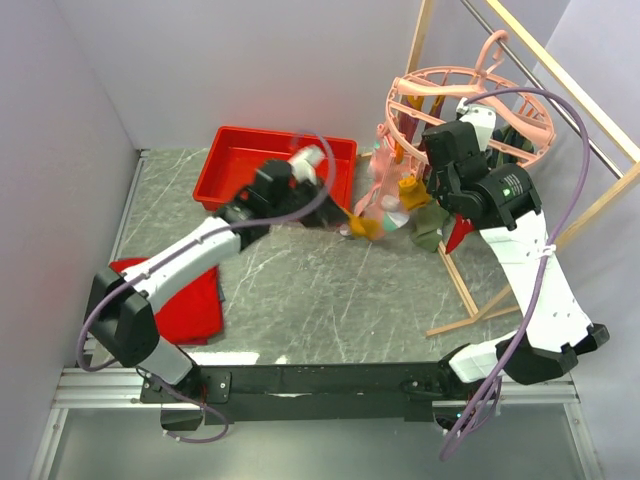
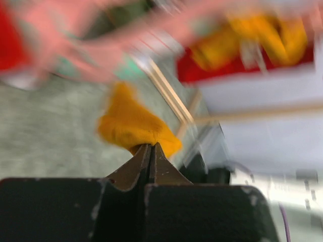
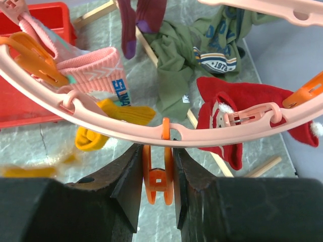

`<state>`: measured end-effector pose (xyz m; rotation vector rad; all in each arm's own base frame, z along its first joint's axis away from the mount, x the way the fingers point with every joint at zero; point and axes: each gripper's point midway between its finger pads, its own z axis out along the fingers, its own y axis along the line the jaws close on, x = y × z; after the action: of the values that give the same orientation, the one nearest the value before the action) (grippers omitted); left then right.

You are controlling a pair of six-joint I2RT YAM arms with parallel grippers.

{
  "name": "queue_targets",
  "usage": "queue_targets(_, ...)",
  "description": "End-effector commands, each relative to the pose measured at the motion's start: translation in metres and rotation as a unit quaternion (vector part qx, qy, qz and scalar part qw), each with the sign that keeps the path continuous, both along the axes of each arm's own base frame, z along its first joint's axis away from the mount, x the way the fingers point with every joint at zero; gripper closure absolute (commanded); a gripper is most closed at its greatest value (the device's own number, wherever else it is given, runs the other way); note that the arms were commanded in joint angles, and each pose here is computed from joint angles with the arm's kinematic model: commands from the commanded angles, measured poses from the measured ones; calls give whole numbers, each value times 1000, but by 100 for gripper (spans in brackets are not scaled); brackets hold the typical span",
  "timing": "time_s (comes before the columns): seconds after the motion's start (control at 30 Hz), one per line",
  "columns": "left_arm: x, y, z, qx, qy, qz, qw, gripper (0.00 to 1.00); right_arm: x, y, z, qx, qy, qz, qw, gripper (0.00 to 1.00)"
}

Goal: Remove the socks clipped to the hanger

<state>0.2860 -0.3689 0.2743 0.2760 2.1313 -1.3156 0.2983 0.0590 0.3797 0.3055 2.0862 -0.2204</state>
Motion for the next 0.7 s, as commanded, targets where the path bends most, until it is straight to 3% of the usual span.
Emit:
queue_targets(0.0,65,39,2,-10,3,86,996,99,-6,4,3,26,-9,16,999,100)
queue_targets(0.27,175,55,-45,-13,58,133,989,99,-9,7,3,31,5,24,999,100)
queue_targets(0.4,206,49,-84,-5,100,125,987,99,-12,6,9,37,1,24,999,100)
queue_targets(0.47,220,43,-106,1,114,127,985,94,-12,7,8,44,5,26,999,100)
queue_targets(0.5,222,43,-116,10,129,129,983,88,-12,7,8,46,6,25,999,100)
queue_targets(0.53,230,42,-119,16,125,131,983,70,-14,7,6,46,13,27,999,100)
queue_targets(0.6,232,44,-119,26,125,137,982,57,-13,8,3,48,19,26,998,100)
queue_targets(0.67,227,51,-105,27,106,148,983,33,-13,8,2,47,22,28,998,100)
